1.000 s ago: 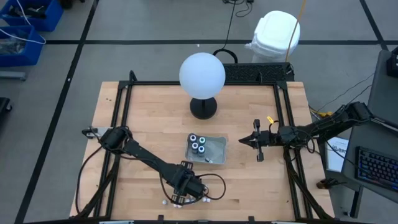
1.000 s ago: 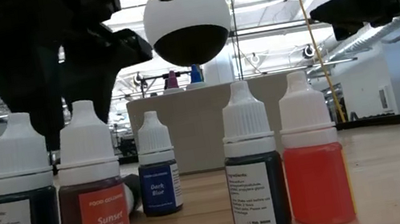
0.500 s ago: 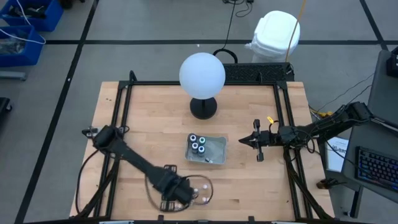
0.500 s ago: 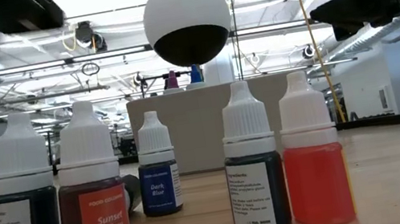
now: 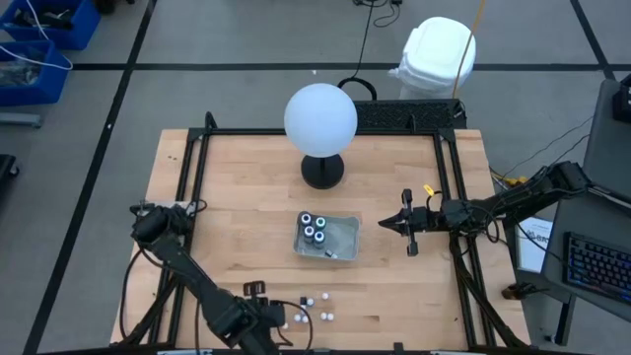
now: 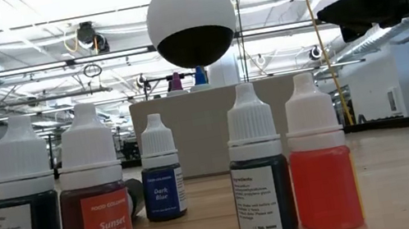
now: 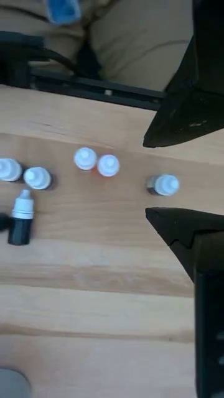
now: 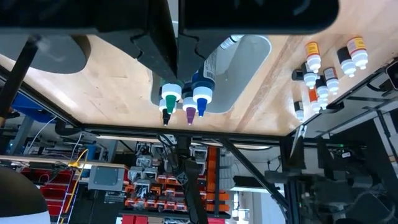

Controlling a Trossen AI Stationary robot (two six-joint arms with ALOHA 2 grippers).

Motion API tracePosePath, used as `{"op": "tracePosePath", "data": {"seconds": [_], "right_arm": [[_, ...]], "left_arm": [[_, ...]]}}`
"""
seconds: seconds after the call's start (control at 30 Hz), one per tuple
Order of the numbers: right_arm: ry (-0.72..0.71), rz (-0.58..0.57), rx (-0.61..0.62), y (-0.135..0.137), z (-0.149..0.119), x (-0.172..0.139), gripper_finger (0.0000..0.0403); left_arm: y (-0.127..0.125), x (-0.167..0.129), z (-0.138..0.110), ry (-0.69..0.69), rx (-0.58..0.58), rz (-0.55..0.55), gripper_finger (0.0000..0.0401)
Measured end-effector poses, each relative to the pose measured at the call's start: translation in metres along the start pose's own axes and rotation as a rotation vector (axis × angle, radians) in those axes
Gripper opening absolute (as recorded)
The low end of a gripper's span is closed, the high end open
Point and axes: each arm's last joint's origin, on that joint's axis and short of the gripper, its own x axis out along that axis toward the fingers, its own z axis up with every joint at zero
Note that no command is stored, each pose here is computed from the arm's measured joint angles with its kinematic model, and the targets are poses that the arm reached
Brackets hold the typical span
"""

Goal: Pick & Place food coloring
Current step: Put the small black food coloring bottle into the gray bin

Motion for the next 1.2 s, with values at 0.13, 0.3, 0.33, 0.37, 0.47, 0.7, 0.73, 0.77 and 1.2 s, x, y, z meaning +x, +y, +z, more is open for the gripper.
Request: {"op": "tracePosePath", "data": {"seconds": [0.13, 0.3, 0.33, 0.37, 0.47, 0.7, 0.73, 0.77, 1.2], "right_arm": [[0.0, 0.0, 0.011, 0.0, 0.0, 0.0, 0.0], [0.001, 0.0, 0.011, 0.0, 0.0, 0.0, 0.0], [0.001, 0.0, 0.011, 0.0, 0.0, 0.0, 0.0], [0.001, 0.0, 0.011, 0.0, 0.0, 0.0, 0.0], [0.001, 0.0, 0.011, 0.0, 0.0, 0.0, 0.0], [0.005, 0.001, 0.012, 0.0, -0.001, 0.0, 0.0], [0.005, 0.001, 0.012, 0.0, -0.001, 0.0, 0.0], [0.005, 0.001, 0.012, 0.0, -0.001, 0.0, 0.0], [0.006, 0.001, 0.009, 0.0, -0.001, 0.0, 0.0]], "left_arm": [[-0.003, 0.007, -0.01, 0.021, -0.005, 0.017, 0.0173], [-0.003, 0.015, -0.019, 0.041, -0.002, 0.035, 0.0173], [-0.002, 0.018, -0.021, 0.043, 0.001, 0.039, 0.0173], [-0.002, 0.02, -0.022, 0.045, 0.003, 0.041, 0.0173], [0.0, 0.027, -0.023, 0.056, 0.007, 0.033, 0.0173], [0.002, 0.039, -0.026, 0.08, -0.011, -0.005, 0.0173], [0.002, 0.04, -0.026, 0.08, -0.012, -0.01, 0.0173], [0.002, 0.042, -0.027, 0.08, -0.011, -0.013, 0.0173], [0.006, 0.059, -0.031, 0.102, 0.001, -0.053, 0.0173]]}}
